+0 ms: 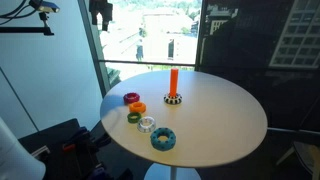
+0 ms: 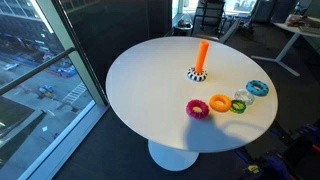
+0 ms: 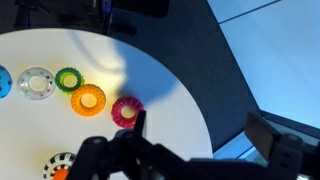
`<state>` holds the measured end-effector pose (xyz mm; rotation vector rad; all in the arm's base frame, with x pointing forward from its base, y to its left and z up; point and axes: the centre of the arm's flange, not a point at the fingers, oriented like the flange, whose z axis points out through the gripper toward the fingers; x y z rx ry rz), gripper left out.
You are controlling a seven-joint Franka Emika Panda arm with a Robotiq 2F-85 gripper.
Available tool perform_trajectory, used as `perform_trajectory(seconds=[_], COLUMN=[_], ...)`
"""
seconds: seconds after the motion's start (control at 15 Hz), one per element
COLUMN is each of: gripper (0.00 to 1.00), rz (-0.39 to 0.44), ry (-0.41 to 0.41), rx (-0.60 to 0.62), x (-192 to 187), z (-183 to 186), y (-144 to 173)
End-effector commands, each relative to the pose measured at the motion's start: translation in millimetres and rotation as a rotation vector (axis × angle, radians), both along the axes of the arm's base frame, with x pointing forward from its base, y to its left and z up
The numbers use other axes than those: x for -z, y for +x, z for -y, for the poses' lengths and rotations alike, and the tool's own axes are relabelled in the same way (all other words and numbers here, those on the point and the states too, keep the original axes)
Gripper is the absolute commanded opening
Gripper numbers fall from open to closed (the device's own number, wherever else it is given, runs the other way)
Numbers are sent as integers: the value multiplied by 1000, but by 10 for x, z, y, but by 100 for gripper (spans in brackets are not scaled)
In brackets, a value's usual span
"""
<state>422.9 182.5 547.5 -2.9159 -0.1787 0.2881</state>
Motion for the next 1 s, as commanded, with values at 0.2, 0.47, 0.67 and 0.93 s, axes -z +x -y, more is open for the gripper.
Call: perform_trajectory(seconds=[0.2, 0.47, 0.67, 0.93], gripper=[100, 100, 100, 100], rz=[2, 30, 68, 82], ry=[0, -21, -41, -89], rx=[0, 54, 120, 215], x=[-7, 67, 135, 282], z=[0, -53, -67, 12], y=[-2, 162, 379, 707])
